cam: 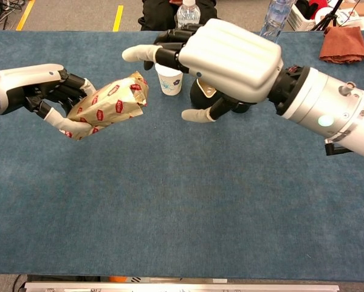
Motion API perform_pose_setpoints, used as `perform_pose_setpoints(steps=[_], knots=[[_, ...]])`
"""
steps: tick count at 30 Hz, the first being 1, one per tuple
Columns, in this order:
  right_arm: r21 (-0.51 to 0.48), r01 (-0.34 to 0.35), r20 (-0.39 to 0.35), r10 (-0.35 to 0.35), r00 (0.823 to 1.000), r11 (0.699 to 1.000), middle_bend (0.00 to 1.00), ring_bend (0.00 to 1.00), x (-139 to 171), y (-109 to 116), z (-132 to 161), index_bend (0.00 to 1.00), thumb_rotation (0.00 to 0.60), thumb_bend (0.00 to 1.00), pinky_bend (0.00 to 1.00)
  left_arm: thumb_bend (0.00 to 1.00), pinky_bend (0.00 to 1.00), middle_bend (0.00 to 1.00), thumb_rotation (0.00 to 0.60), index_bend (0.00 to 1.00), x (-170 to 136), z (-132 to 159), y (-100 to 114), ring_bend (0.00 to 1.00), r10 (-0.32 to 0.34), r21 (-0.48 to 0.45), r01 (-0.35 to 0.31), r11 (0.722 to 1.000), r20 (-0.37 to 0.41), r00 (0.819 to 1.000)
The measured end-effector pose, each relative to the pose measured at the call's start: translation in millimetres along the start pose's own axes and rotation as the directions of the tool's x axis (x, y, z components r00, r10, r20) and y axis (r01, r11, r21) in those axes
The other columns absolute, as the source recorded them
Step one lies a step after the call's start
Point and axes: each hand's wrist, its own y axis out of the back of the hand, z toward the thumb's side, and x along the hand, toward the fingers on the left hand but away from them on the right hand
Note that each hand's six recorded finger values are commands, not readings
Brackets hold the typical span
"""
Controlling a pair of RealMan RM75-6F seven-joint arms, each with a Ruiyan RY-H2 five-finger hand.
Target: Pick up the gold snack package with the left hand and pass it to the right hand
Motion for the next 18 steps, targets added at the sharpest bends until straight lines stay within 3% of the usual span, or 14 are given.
perform_pose_setpoints(steps=[18], knots=[[-0.034,-0.022,-0.066,0.02,0.998,0.999,0.27,0.18,-39.7,-12.2,22.3,0.1,0.6,0.18,0.24,0.25,0.47,0.59,0.6,0.57,5.7,23.6,-16.8,0.48,-0.083,-0.042,0.084,0.996,0.022,0.996]])
